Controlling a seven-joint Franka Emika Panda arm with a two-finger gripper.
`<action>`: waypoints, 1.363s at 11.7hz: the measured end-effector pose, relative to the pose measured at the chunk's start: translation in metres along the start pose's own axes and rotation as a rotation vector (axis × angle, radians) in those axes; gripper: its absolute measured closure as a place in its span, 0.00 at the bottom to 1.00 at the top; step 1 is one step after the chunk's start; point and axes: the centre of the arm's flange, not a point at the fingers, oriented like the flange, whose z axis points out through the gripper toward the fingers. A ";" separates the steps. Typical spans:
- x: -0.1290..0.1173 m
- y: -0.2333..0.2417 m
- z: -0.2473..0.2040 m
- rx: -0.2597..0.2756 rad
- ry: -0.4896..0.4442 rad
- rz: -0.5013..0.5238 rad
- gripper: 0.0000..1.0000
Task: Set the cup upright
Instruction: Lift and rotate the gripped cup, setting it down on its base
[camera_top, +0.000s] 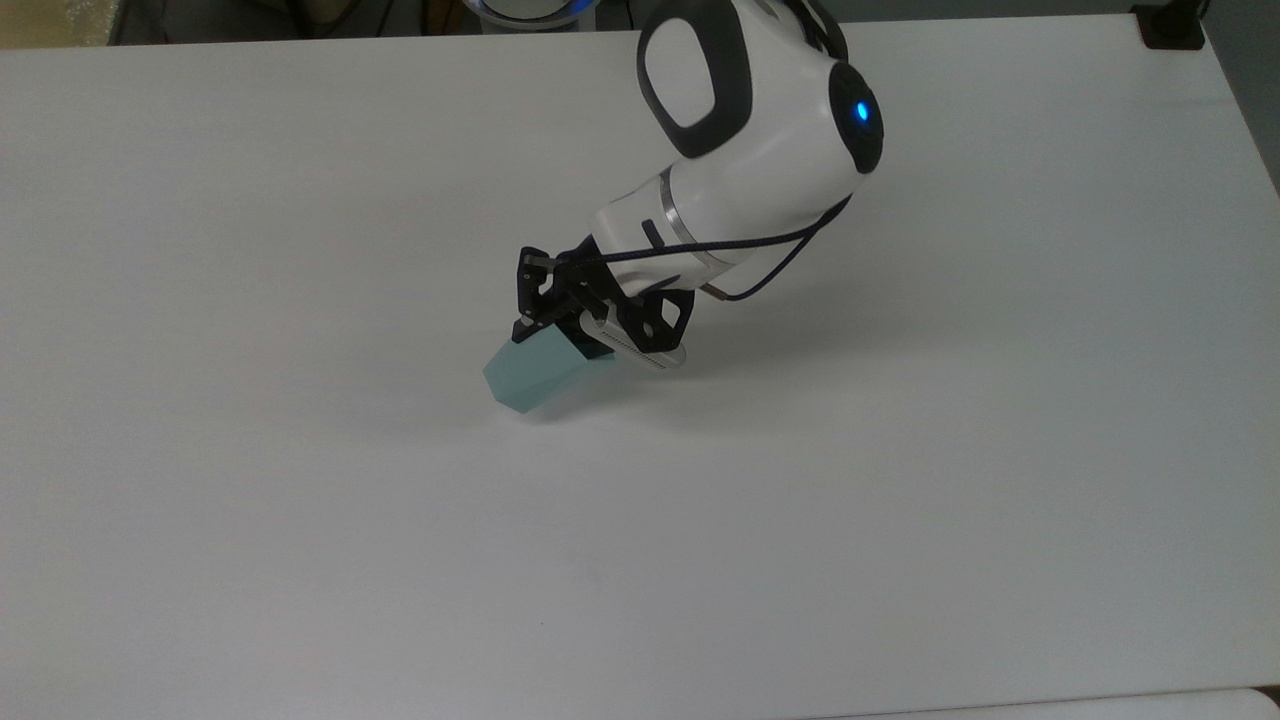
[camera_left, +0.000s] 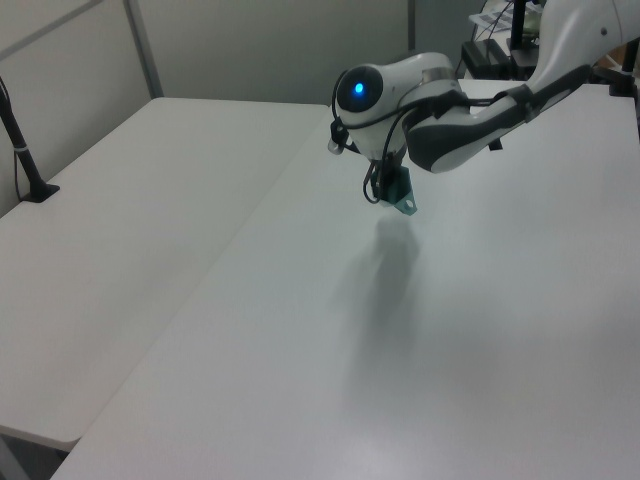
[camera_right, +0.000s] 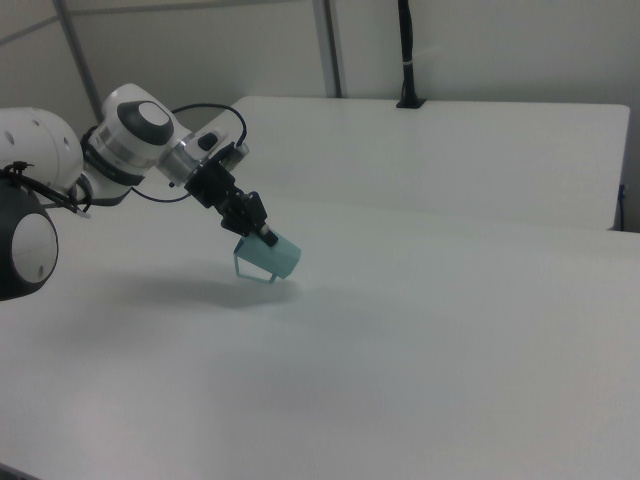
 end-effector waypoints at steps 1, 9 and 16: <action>0.001 0.005 -0.003 0.016 -0.006 -0.003 0.96; -0.019 0.128 -0.032 0.493 -0.195 -0.024 0.96; -0.059 0.130 0.031 0.716 -0.284 0.101 0.96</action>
